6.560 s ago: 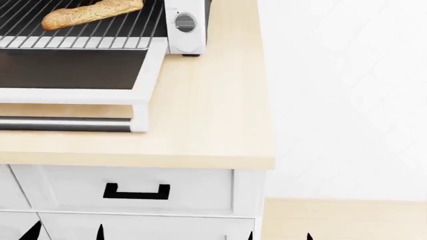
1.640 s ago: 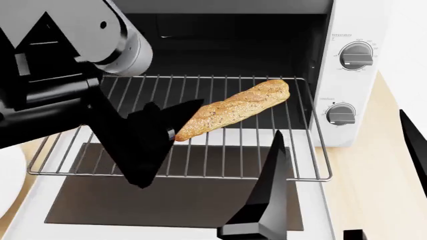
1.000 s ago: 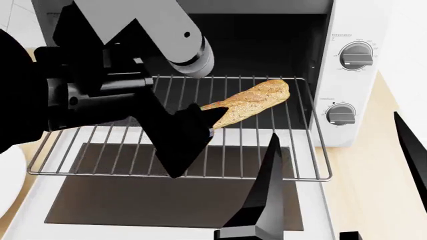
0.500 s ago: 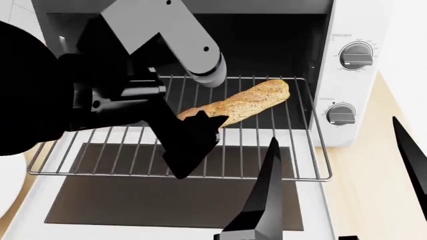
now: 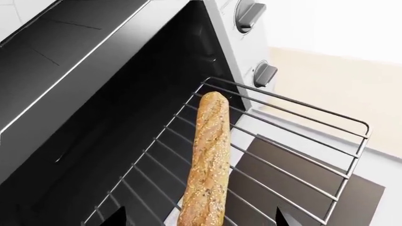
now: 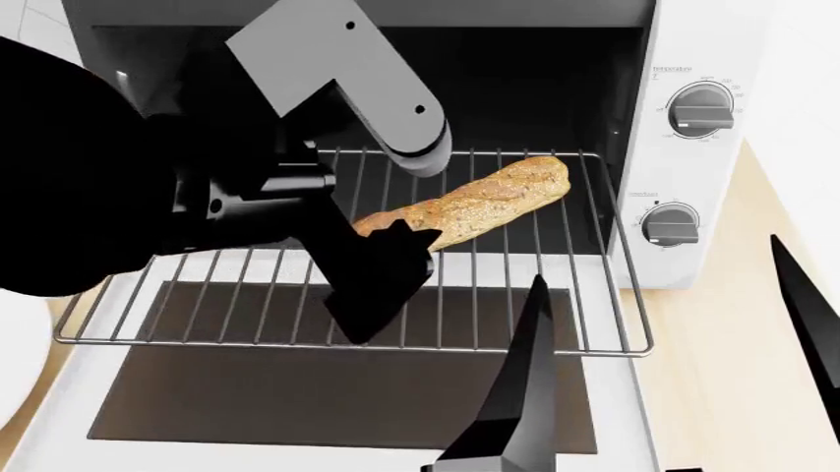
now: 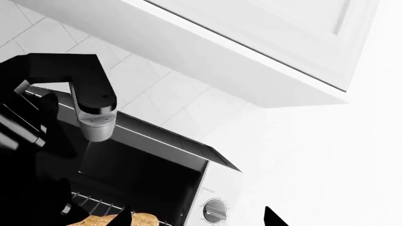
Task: Pick the baguette from the rack and place it on the plate on the counter.
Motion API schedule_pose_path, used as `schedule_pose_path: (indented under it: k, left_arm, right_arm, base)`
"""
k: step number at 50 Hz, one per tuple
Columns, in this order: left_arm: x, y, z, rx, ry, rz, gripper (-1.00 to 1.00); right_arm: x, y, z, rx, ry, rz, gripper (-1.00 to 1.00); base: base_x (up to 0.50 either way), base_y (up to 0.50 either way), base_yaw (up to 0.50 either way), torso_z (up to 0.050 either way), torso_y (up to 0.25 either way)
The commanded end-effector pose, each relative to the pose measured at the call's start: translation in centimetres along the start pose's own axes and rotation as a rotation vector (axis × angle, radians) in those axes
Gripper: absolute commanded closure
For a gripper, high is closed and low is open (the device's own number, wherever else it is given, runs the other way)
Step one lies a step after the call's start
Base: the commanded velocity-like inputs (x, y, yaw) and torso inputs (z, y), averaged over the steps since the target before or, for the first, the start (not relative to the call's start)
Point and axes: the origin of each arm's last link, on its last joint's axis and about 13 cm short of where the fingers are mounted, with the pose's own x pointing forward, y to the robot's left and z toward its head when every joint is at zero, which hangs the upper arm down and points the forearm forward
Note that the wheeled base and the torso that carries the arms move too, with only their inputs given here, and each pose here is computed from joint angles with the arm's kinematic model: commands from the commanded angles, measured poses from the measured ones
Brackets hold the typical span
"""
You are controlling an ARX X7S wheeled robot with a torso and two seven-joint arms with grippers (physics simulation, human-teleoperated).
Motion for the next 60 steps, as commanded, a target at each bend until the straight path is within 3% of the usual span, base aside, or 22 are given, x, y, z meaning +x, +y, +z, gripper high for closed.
schedule_pose_path:
  k: [1, 60]
  left_arm:
    - [0.9, 0.0, -0.4, 0.003, 0.022, 0.003, -1.0]
    - [5.0, -0.1, -0.9, 0.028, 0.101, -0.011, -1.0]
  right_arm:
    - [0.0, 0.1, 0.0, 0.002, -0.002, 0.0, -1.0]
    - [-0.2, 0.1, -0.1, -0.001, 0.011, -0.004, -1.0]
  base:
    - [0.0, 0.0, 0.0, 0.0, 0.0]
    - [0.0, 0.0, 0.0, 0.0, 0.0]
